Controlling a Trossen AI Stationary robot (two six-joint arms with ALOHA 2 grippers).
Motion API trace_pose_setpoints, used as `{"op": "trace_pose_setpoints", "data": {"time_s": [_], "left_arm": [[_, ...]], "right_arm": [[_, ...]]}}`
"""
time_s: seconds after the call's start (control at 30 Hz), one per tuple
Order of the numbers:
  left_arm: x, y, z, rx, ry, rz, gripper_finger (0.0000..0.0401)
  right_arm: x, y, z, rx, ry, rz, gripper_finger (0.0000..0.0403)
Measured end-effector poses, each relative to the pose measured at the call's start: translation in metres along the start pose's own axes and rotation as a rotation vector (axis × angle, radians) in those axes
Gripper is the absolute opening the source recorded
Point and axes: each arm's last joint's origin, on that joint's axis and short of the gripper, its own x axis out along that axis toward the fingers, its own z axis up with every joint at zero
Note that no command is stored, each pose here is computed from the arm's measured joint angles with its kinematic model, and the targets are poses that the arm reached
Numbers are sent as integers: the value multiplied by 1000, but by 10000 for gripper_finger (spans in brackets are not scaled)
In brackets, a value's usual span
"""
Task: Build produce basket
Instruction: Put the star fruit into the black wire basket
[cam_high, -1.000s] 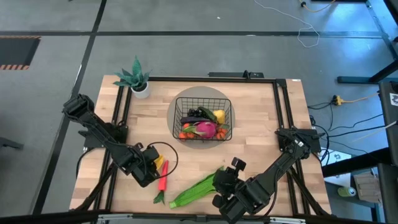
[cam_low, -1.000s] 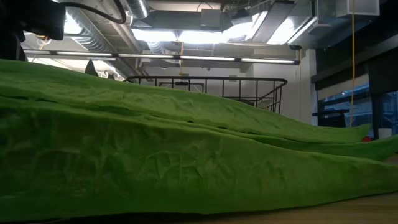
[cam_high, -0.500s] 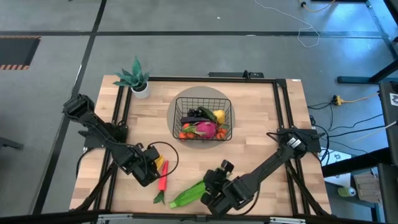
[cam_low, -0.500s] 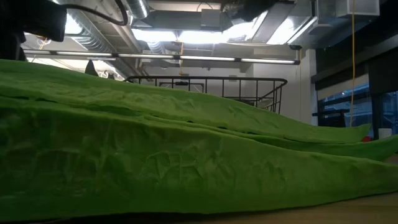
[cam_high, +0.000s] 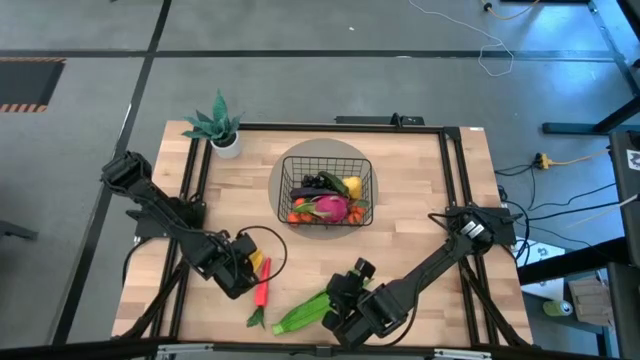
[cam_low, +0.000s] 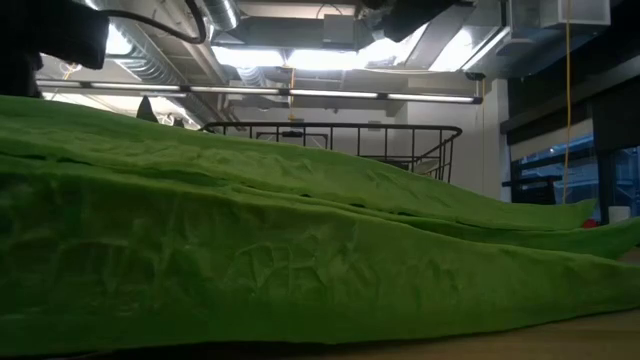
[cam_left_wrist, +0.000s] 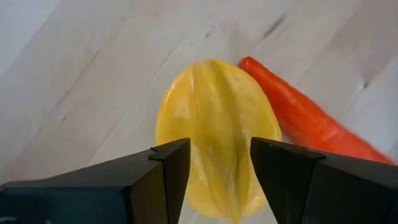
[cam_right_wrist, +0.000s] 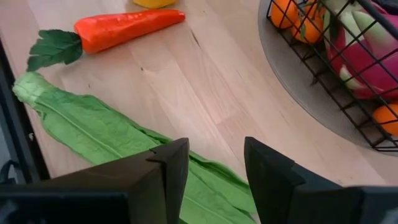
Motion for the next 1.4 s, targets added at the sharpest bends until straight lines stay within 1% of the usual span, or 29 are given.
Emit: {"op": "trace_pose_setpoints", "data": {"time_s": [0.07,0.33,0.47,0.83,1.0,1.13,1.4], "left_arm": [[0,0,1,-14,-1,1,158],[0,0,1,-7,-2,2,158],[0,1,1,41,-31,10,154],[0,1,1,45,-9,8,90],[0,0,1,85,-43,11,45],[0,0,1,101,-40,11,12],[-2,-1,2,129,-38,8,5]], "right_arm": [[0,0,0,1,2,2,145],[0,1,0,1,2,6,145],[0,1,0,1,3,6,145],[0,1,0,2,4,6,145],[0,1,0,1,4,7,145],[0,1,0,2,7,8,145],[-1,2,-2,-1,44,27,145]]}}
